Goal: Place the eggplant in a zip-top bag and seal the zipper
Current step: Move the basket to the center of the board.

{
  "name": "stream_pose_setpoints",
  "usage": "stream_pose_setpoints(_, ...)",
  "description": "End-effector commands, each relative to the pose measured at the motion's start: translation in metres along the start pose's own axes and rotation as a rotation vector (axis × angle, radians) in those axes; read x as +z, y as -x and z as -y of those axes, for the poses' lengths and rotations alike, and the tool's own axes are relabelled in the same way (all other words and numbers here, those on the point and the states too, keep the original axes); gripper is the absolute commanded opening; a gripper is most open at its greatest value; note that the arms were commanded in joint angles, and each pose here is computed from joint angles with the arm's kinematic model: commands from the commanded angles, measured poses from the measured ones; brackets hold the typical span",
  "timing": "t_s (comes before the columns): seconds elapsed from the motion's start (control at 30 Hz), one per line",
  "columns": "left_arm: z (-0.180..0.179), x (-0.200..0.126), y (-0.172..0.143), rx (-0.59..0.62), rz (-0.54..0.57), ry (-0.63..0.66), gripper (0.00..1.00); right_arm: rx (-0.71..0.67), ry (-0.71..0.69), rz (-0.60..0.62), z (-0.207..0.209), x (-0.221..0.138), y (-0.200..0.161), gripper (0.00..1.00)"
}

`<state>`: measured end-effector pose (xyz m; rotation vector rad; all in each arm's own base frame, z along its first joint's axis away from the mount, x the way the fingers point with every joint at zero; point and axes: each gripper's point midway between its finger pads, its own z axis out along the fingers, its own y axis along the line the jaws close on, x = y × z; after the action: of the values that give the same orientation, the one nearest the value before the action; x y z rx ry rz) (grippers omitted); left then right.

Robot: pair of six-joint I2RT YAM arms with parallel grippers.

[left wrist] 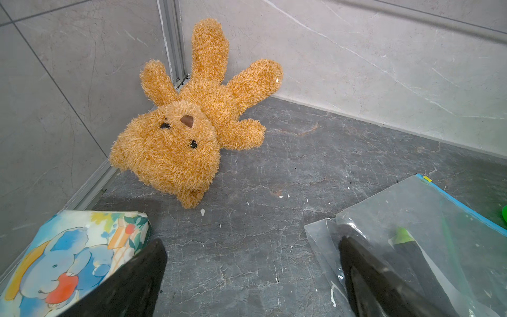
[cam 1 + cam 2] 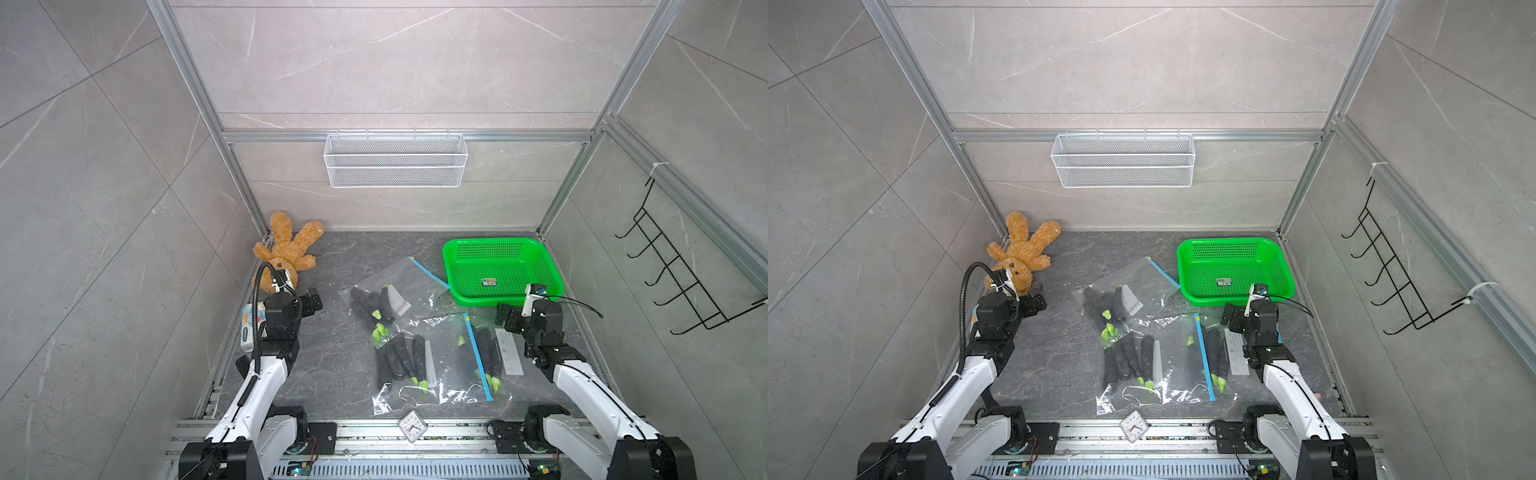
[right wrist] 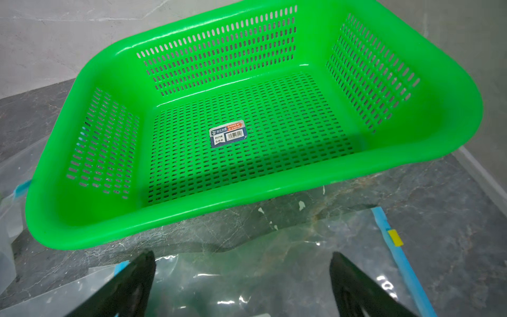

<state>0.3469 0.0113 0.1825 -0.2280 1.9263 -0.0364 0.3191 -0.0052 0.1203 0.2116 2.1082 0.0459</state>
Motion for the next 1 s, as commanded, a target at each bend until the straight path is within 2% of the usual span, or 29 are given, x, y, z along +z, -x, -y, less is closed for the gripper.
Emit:
stream_pose_setpoints(0.0,-0.003,0.001,0.011,0.029,0.053,0.014,1.0,-0.086,-0.033,0.042,0.008,0.008,-0.008,1.0)
stream_pose_setpoints(0.07,-0.004,0.0,0.011,0.036,0.057,0.019,1.0,-0.097,-0.019,0.063,0.006,0.013,-0.009,1.0)
stream_pose_setpoints(0.2,-0.004,0.003,0.008,0.046,0.059,0.019,1.0,-0.103,0.003,0.027,0.001,0.022,-0.01,1.0)
stream_pose_setpoints(0.97,-0.006,0.034,-0.018,0.103,0.014,0.012,1.0,-0.124,0.074,0.156,-0.019,0.068,0.026,1.0)
